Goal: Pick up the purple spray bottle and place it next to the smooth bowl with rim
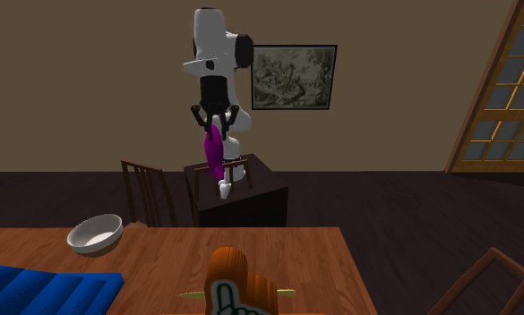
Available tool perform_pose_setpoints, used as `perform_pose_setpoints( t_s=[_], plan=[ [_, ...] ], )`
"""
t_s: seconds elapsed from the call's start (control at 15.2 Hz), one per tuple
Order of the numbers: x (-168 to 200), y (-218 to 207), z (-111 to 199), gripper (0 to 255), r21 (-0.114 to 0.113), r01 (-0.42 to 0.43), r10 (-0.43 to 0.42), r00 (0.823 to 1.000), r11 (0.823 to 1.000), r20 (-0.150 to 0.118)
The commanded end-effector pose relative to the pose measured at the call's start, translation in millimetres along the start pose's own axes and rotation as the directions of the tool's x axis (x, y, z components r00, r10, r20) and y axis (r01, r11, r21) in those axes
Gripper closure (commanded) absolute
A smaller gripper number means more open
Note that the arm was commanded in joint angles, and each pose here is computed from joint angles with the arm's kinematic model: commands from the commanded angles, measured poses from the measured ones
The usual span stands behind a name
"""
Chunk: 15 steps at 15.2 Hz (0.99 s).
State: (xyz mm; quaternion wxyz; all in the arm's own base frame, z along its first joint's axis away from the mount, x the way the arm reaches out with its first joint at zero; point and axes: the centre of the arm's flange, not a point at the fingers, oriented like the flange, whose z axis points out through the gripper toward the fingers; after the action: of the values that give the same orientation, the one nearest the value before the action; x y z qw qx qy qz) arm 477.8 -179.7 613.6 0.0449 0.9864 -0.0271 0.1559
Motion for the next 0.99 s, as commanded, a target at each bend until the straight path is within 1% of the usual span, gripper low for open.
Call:
perform_pose_setpoints(
  t_s=[0.0,0.92],
  plan=[
    [0.9,25.6,2.6,255,-0.001,0.002,-0.002,1.000,1.000,-0.001],
    [-2.1,209.9,16.3,255,-0.001,0.002,-0.002,1.000,1.000,-0.001]
  ],
)
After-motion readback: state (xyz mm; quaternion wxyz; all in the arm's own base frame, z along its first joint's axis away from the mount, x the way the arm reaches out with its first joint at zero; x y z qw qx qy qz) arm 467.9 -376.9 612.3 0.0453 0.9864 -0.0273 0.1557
